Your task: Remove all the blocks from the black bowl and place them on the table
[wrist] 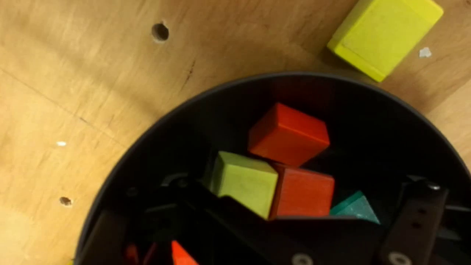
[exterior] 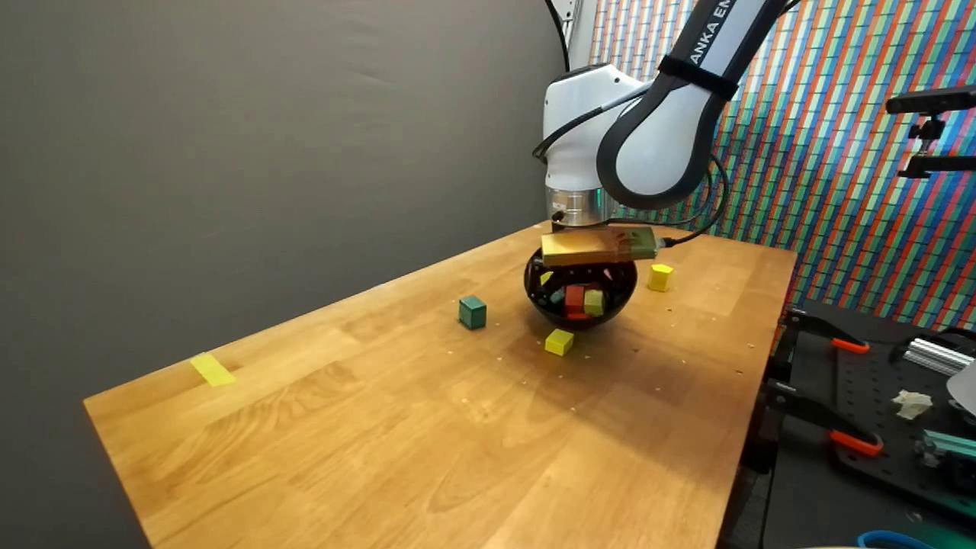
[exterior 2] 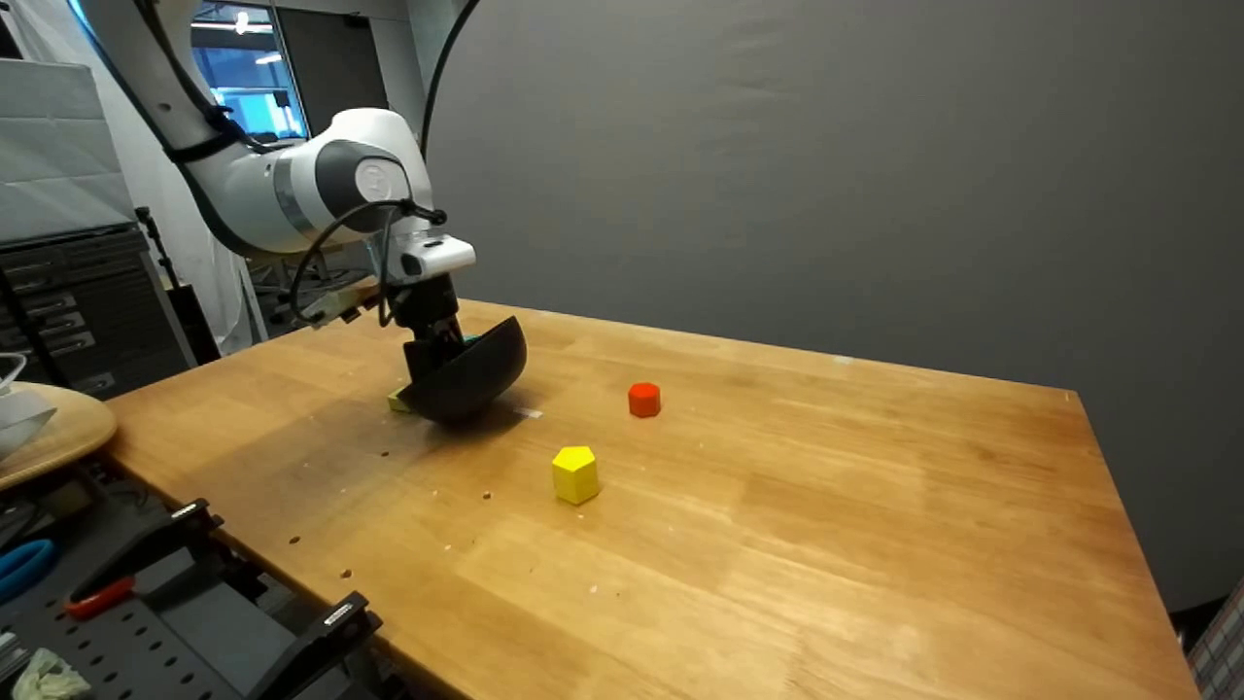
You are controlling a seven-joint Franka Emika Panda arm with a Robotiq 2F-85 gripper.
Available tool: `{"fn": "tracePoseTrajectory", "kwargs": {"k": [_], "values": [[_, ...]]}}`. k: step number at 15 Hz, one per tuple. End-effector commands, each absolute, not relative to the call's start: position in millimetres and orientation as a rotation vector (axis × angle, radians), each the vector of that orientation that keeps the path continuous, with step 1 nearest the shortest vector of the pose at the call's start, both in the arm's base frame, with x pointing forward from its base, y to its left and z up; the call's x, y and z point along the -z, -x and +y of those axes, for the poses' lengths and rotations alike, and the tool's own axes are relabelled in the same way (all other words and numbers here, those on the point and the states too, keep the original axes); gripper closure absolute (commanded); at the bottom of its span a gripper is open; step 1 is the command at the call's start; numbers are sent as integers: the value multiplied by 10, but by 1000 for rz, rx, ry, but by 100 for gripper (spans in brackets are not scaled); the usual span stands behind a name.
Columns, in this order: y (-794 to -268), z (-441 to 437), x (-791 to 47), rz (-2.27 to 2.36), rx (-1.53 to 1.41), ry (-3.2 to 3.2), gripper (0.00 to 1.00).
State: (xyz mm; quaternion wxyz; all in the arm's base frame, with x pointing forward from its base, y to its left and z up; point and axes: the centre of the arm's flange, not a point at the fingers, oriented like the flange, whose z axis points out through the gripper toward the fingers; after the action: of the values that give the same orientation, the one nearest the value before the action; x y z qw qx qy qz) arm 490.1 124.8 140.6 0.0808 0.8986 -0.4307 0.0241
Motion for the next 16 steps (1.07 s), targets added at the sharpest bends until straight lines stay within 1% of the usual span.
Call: {"fn": "tracePoseTrajectory", "kwargs": {"k": [1,2,3,4,5,6,7,8,16], "values": [[-5082,1176,-1322,-1437,-110,-2656,10],[-5107,1146,-1342,-1470,-116,-2649,14],[-5135,1126,-1366,-1509,-130,-2645,29],[-5149,1106,-1382,-1543,-141,-2638,30],[-5159,1090,-1395,-1568,-153,-2633,36],[-5156,1077,-1429,-1592,-164,-2634,48],[-5152,1070,-1462,-1616,-189,-2630,56],[-5152,1082,-1530,-1620,-215,-2639,62],[-4859,1365,-2325,-1455,-375,-2710,62]]}}
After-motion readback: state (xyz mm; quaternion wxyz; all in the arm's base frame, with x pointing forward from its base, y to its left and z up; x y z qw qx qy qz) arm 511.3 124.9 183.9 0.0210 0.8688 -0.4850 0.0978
